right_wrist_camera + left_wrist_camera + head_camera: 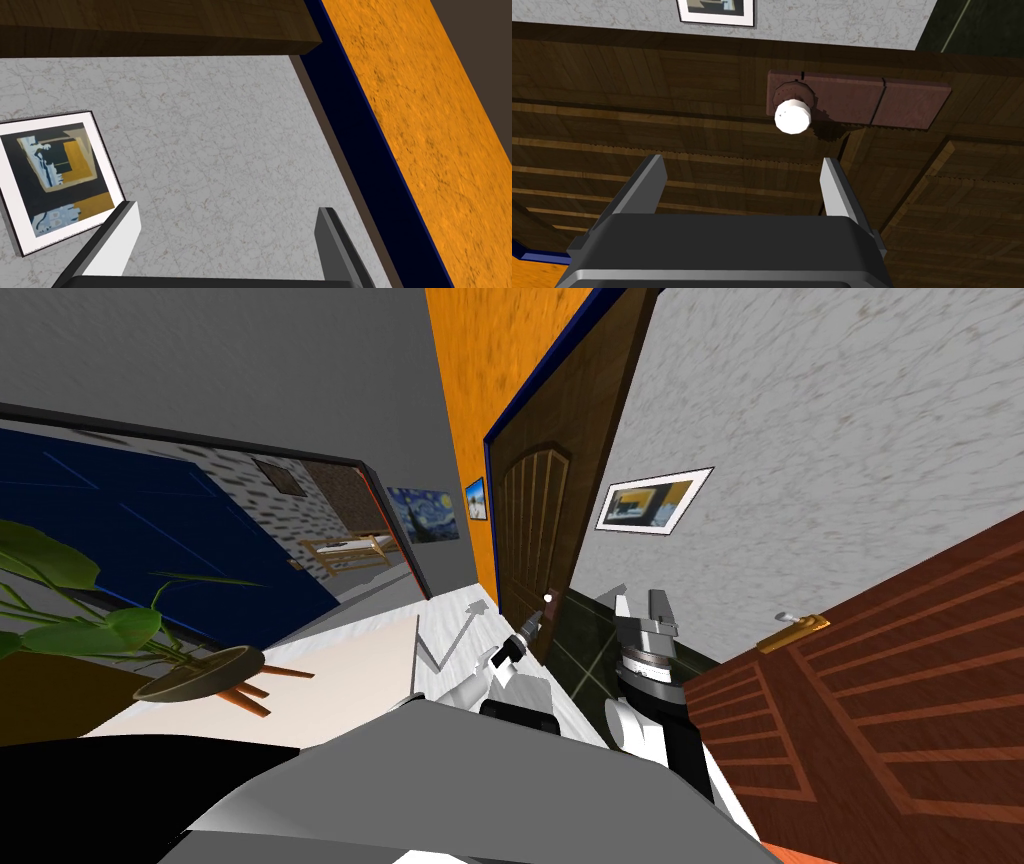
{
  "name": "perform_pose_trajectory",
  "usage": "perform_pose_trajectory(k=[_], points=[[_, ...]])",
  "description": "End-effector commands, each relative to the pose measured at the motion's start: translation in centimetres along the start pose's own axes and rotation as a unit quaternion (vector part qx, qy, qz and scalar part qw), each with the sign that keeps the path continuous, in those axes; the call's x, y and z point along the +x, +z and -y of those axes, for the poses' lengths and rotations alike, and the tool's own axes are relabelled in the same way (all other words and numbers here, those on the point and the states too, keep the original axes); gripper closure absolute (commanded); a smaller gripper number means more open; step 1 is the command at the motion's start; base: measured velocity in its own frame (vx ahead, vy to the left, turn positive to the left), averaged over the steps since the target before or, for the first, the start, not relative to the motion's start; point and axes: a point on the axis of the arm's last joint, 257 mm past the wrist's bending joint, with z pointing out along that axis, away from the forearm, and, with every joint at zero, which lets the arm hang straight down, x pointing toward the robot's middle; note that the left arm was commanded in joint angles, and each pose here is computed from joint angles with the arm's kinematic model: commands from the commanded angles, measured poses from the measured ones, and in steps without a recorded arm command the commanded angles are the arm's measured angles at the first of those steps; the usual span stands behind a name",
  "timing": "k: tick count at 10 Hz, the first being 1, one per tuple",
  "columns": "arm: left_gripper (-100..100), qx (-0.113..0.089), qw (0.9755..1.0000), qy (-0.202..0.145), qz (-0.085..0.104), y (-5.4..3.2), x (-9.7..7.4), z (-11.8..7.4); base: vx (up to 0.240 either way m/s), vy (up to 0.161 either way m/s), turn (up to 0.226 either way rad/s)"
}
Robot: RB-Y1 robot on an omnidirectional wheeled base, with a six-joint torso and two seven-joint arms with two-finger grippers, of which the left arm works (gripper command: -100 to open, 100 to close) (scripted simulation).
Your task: Push the door open
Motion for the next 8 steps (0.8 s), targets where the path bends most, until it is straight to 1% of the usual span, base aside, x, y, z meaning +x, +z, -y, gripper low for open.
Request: perform_pose_trajectory(k=[1,2,8], points=[[-100,0.0,1.0,0.0,0.0,0.0,0.0,0.0,0.0,0.0,0.0],[-100,-0.011,0.9999,0.002,-0.007,-0.17,0.38,-0.74,0.041,0.001,0.016],[-100,-0.011,0.9999,0.002,-0.007,-0.17,0.38,-0.74,0.016,0.0,0.001]])
